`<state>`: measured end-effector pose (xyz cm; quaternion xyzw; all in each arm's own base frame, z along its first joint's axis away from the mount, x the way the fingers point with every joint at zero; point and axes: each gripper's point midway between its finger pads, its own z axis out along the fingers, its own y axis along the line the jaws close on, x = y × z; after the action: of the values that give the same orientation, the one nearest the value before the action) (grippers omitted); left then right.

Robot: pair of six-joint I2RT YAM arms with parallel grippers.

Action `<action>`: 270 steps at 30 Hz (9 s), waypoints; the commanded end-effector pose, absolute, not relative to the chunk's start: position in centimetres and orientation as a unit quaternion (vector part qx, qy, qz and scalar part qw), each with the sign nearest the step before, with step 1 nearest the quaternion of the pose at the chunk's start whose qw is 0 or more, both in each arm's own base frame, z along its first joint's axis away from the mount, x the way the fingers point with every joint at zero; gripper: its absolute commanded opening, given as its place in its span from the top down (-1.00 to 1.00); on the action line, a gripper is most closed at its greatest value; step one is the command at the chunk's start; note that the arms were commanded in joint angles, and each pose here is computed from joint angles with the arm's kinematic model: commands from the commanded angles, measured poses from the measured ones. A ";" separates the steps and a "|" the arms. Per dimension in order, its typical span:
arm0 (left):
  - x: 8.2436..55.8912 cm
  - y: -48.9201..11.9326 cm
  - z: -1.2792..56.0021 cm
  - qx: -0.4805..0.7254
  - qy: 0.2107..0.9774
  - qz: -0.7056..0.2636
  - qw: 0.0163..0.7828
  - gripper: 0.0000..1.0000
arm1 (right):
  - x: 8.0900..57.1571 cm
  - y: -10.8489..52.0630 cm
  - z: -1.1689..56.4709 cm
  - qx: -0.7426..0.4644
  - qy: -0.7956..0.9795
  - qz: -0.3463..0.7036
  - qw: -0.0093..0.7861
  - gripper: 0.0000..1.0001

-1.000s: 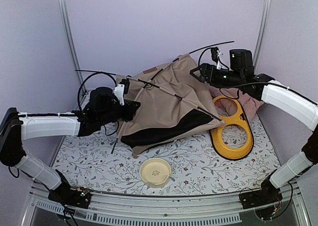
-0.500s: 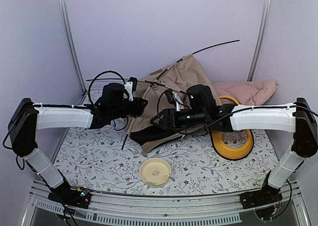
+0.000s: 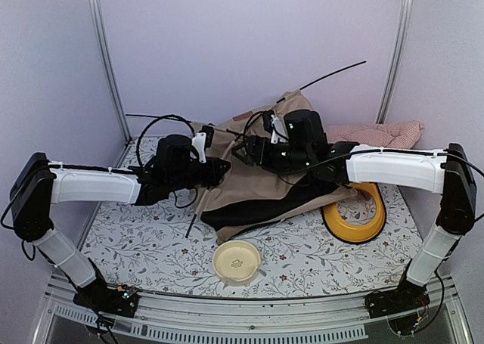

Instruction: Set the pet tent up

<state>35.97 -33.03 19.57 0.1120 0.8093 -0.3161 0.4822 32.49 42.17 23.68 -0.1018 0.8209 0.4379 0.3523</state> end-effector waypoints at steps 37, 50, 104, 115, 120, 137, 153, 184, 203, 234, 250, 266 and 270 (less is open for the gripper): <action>30.7 -34.5 25.6 0.208 0.718 -0.315 0.584 0.91 | 37.5 46.5 23.1 -0.078 0.856 0.384 0.337 0.56; 30.4 -29.7 34.9 0.217 0.716 -0.295 0.595 0.10 | 38.0 43.6 27.9 -0.141 0.862 0.266 0.407 1.00; 34.5 -29.9 26.8 0.422 0.767 -0.108 0.471 0.53 | 36.6 33.9 36.6 -0.300 0.824 0.085 0.473 1.00; 35.4 -31.7 28.7 0.377 0.746 -0.134 0.532 1.00 | 37.4 34.6 38.5 -0.293 0.809 0.095 0.501 0.96; 36.1 -31.0 33.6 0.310 0.712 -0.157 0.610 1.00 | 37.7 35.3 40.6 -0.280 0.789 0.119 0.534 0.38; 39.5 -28.4 42.3 0.167 0.641 -0.242 0.709 1.00 | 33.8 36.1 47.5 -0.248 0.704 0.203 0.633 -0.88; 42.5 -31.0 45.8 0.117 0.615 -0.314 0.714 1.00 | 27.4 40.4 31.5 -0.277 0.705 0.417 0.502 -0.80; 41.5 -34.9 50.2 0.124 0.584 -0.404 0.693 1.00 | 27.3 46.4 16.0 -0.298 0.739 0.480 0.367 0.04; 40.9 -35.7 50.8 0.132 0.590 -0.419 0.677 1.00 | 26.2 45.5 13.9 -0.300 0.755 0.473 0.341 0.42; 33.0 -25.8 39.2 0.124 0.669 -0.282 0.676 -0.13 | 19.1 46.0 24.7 -0.369 0.688 0.516 0.352 1.00; 40.6 -28.8 36.1 0.205 0.543 -0.161 0.798 -0.29 | 16.6 46.6 28.5 -0.390 0.675 0.518 0.352 1.00; 44.4 -30.6 37.7 0.215 0.465 -0.156 0.845 -0.11 | 16.1 47.2 28.4 -0.393 0.685 0.507 0.344 1.00; 44.5 -30.9 38.4 0.230 0.452 -0.165 0.846 0.00 | 16.2 47.6 29.6 -0.393 0.679 0.512 0.351 1.00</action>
<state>44.58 -31.05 36.31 0.2202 0.4887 -0.1587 0.8291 15.50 46.95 24.69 -0.3944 0.7158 0.4957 0.2939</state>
